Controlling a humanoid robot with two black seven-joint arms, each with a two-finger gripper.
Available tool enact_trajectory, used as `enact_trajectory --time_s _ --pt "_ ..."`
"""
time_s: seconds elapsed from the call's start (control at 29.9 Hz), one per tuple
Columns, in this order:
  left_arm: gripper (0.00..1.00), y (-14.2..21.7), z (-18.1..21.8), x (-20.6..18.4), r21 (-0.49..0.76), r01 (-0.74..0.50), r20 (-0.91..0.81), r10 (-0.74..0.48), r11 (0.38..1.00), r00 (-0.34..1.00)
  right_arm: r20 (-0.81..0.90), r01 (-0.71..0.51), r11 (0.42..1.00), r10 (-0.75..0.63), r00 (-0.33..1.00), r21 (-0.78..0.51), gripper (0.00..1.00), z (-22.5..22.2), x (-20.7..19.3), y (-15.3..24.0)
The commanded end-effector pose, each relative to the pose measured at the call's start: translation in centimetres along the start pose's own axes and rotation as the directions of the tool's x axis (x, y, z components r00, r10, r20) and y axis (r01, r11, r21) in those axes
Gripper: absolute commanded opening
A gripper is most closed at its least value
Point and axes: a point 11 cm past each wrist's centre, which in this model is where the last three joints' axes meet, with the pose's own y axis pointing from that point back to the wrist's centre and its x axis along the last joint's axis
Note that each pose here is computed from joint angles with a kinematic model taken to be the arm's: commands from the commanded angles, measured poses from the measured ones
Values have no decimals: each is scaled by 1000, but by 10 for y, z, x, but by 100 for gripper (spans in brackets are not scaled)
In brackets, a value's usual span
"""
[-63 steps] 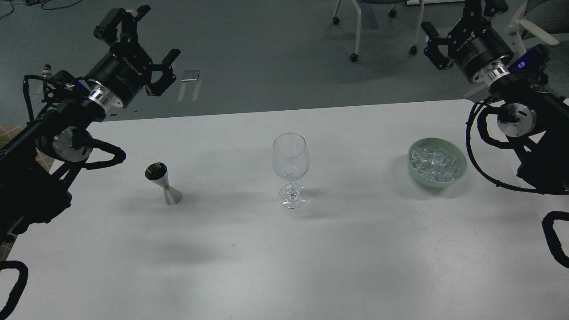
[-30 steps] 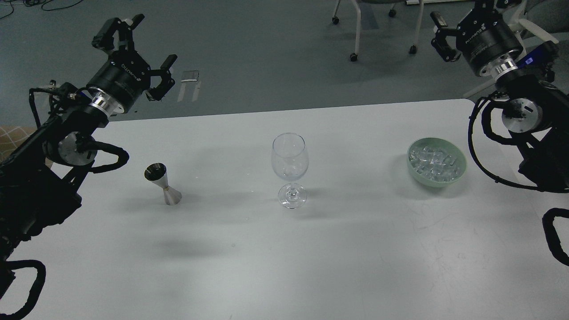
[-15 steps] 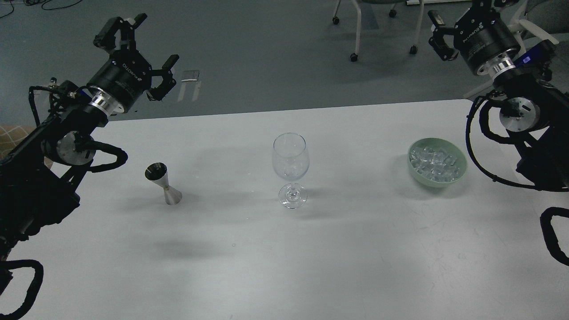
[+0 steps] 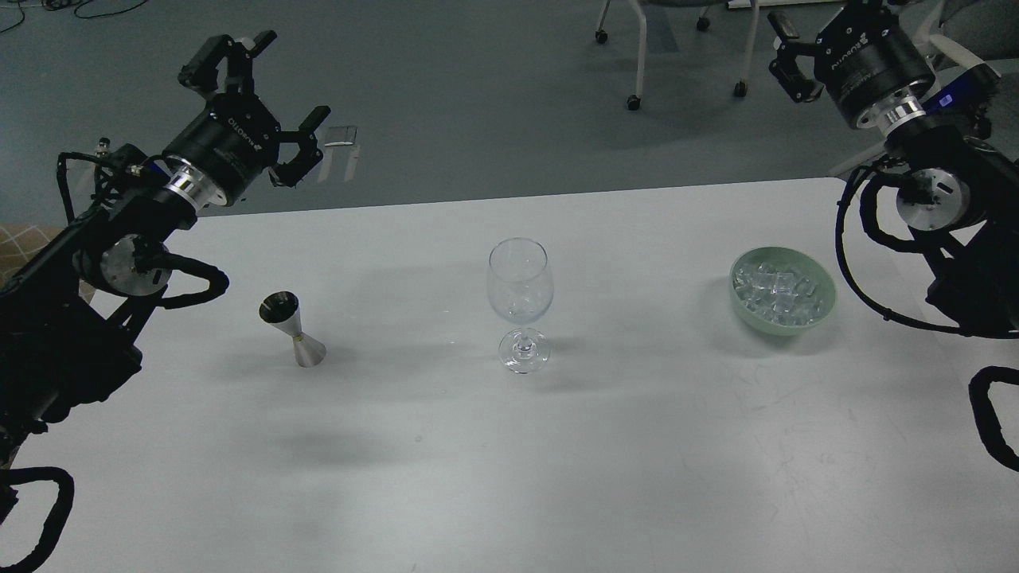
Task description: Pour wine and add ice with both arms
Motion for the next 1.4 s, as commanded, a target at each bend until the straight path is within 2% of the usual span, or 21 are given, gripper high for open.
enact_trajectory --time_s 0.0,0.27,0.37,0.47,0.73,0.9,1.04,1.14,1.37 --pt "99 1 0 1 4 -2 0 2 1000 1000 0 1 1000 -1 1000 -1 100 0 -1 0" --pt "99 0 1 -2 4 8 0 -8 1000 1000 -4 0 1000 0 1000 2 100 -2 1 0" --pt "99 4 16 -6 -8 31 20 -31 999 999 -5 -2 1000 2 1000 1 100 -2 2 1" --pt "99 22 36 -5 17 49 60 -50 999 997 -6 -2 1000 2 1000 2 100 -3 2 0" --pt "99 92 69 10 38 -4 -49 6 999 999 -9 -1 1000 1 1000 0 100 -2 2 1" --pt "99 142 53 18 114 -84 -159 102 990 982 -9 0 1000 0 1000 -1 100 -2 2 1" --pt "98 164 49 17 141 -122 -245 154 982 957 -12 -1 1000 1 1000 -5 100 -2 2 1" --pt "98 184 31 14 191 -138 -290 190 972 938 -12 -1 1000 1 1000 -5 100 -2 2 1" --pt "97 220 -2 23 177 -209 -374 262 962 890 -16 -1 1000 1 1000 -9 100 -1 3 2"
